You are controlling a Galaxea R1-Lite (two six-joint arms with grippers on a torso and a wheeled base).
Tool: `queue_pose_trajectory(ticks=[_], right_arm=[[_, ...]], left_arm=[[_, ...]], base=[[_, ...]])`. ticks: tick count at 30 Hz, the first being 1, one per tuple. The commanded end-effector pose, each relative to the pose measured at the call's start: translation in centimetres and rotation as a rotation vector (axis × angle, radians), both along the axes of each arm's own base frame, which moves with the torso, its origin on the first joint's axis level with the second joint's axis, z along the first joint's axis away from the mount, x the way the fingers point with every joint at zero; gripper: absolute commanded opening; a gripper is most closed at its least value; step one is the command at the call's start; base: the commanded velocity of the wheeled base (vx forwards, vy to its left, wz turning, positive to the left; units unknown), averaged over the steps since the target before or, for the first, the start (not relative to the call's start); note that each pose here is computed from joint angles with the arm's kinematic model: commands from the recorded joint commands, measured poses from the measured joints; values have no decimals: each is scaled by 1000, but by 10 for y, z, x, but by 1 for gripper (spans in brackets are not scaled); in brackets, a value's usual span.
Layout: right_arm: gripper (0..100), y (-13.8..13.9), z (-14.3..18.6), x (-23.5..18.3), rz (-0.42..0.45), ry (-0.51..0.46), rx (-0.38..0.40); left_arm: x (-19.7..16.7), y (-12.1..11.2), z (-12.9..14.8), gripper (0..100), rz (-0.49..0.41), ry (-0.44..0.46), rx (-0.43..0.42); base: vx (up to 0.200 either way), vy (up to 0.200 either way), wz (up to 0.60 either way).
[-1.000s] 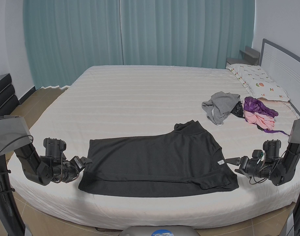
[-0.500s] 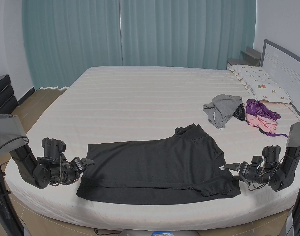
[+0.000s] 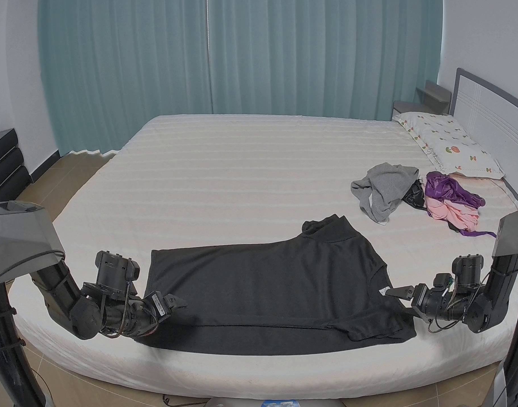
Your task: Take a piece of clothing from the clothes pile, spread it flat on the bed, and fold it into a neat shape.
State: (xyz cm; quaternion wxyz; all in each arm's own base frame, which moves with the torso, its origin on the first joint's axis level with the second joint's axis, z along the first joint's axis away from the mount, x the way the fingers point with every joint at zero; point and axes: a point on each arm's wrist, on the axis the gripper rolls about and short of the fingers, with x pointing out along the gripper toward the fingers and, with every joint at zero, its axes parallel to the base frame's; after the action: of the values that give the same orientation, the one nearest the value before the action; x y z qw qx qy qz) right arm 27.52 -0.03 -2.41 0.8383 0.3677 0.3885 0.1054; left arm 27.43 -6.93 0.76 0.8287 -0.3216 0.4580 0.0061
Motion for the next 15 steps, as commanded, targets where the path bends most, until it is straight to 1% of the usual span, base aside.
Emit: queue_pose_trajectory(ticks=[1, 3, 5, 7, 11, 15], right_arm=[[100, 0, -4, 0, 0, 11, -1], [100, 0, -7, 1, 0, 14, -1], [100, 0, -8, 2, 1, 15, -2], [100, 0, -7, 3, 1, 6, -3], [100, 0, -9, 3, -1, 0, -3], [100, 0, -9, 4, 0, -1, -3]], left_arm=[[3, -6, -16, 100, -6, 45, 40], [10, -7, -21, 100, 14, 53, 72], [16, -8, -23, 100, 25, 48, 86], [24, -8, -22, 100, 41, 30, 90], [40, -7, -26, 100, 70, 24, 108], [63, 1, -20, 100, 144, -46, 119]], base=[[0, 0, 0], [0, 0, 0], [0, 0, 0], [0, 0, 0], [0, 0, 0], [0, 0, 0]])
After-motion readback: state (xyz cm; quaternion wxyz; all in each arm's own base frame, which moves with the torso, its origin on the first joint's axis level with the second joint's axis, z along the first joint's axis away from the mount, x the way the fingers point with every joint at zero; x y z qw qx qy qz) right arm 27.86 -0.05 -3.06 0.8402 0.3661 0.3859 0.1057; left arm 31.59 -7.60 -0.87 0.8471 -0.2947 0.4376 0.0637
